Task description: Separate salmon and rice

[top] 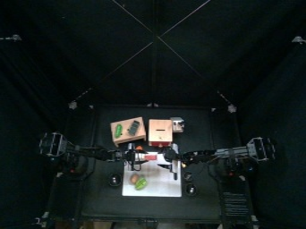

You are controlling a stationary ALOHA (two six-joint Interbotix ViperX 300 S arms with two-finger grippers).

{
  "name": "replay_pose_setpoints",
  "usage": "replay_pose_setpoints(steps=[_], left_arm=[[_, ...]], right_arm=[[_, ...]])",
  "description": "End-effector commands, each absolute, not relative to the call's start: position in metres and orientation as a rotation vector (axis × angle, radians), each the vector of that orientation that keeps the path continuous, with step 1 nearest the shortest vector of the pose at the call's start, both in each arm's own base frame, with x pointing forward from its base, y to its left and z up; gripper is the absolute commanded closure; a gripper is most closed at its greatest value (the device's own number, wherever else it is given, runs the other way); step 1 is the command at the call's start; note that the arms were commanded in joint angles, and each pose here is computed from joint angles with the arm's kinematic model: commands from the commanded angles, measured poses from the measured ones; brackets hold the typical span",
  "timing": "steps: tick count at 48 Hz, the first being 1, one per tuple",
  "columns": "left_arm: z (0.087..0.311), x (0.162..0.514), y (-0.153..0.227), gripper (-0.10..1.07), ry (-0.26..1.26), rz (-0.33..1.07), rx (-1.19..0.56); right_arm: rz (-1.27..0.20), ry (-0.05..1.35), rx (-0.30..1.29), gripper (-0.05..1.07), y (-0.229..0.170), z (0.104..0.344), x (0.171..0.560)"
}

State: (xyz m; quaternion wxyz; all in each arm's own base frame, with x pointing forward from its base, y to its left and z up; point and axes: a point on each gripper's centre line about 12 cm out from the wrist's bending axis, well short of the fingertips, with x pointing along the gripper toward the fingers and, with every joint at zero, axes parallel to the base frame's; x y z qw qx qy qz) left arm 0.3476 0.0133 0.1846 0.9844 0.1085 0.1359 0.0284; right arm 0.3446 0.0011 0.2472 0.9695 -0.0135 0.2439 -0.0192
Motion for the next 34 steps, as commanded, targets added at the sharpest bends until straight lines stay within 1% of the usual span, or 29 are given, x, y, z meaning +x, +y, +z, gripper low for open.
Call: replay_pose_setpoints(steps=[1,21,34], left_arm=[[0.195,0.353,0.014,0.39,0.225,0.066,0.222],[0.192,0.365,0.012,0.39,0.221,0.061,0.225],[0.193,0.378,0.012,0.39,0.215,0.061,0.226]], right_arm=[[-0.038,0.442,-0.026,0.05,0.001,0.265,0.347],[-0.038,0.427,-0.048,0.05,-0.001,0.272,0.36],[-0.038,0.454,-0.063,0.05,-0.001,0.263,0.378]])
